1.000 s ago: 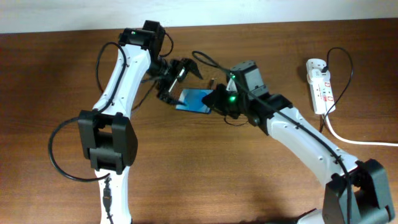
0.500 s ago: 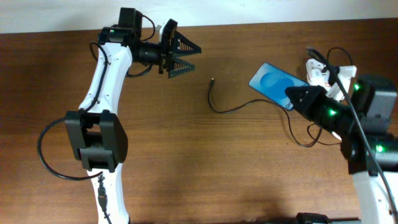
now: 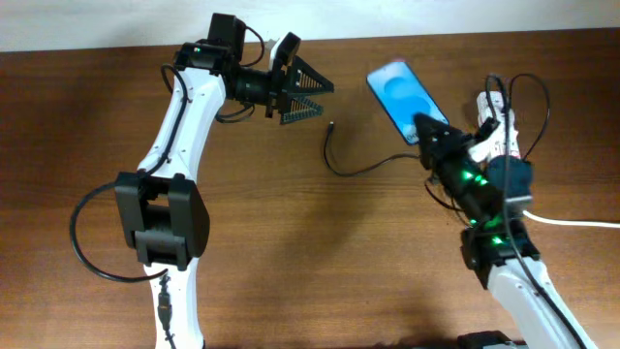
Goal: Plug charger to phone and switch on socket
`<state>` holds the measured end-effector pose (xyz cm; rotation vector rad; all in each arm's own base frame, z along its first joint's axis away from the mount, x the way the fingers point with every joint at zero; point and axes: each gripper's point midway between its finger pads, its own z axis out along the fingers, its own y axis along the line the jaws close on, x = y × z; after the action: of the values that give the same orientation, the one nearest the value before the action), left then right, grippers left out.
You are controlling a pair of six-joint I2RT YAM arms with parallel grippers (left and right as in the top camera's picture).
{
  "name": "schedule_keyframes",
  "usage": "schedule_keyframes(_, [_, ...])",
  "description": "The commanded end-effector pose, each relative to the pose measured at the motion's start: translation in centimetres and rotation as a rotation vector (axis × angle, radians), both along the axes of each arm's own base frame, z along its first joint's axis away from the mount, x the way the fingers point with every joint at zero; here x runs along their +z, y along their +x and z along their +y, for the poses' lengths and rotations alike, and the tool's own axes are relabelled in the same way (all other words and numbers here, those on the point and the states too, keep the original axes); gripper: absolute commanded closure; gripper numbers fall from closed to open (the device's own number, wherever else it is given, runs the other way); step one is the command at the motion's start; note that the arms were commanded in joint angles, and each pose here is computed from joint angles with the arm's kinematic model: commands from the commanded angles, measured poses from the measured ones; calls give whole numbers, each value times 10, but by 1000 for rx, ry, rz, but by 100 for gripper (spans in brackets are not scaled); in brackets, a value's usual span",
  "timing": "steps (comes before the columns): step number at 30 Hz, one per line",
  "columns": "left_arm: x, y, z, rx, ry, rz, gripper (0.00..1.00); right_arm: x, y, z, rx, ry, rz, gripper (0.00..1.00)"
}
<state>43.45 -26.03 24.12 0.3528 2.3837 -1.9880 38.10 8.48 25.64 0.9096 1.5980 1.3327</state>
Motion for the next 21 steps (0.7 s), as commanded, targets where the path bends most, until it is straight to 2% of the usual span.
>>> schedule_keyframes(1, [4,-3,-7,-17,-2,-29,1,16,19,-3,-125,72,-72,96])
schedule_keyframes(5, [4,-6,-13,-31,-2,-31,1,3,33,3,-121,85,-79,96])
schedule_keyframes(11, [-4,-3,-13,-11,49,-19,1,6,34,5,-110,89,-95,96])
schedule_keyframes(17, [-3,18,-13,59,69,16,1,6,31,17,-84,91,-94,96])
schedule_keyframes(21, [-14,20,-20,51,70,44,0,6,31,18,-79,104,-88,96])
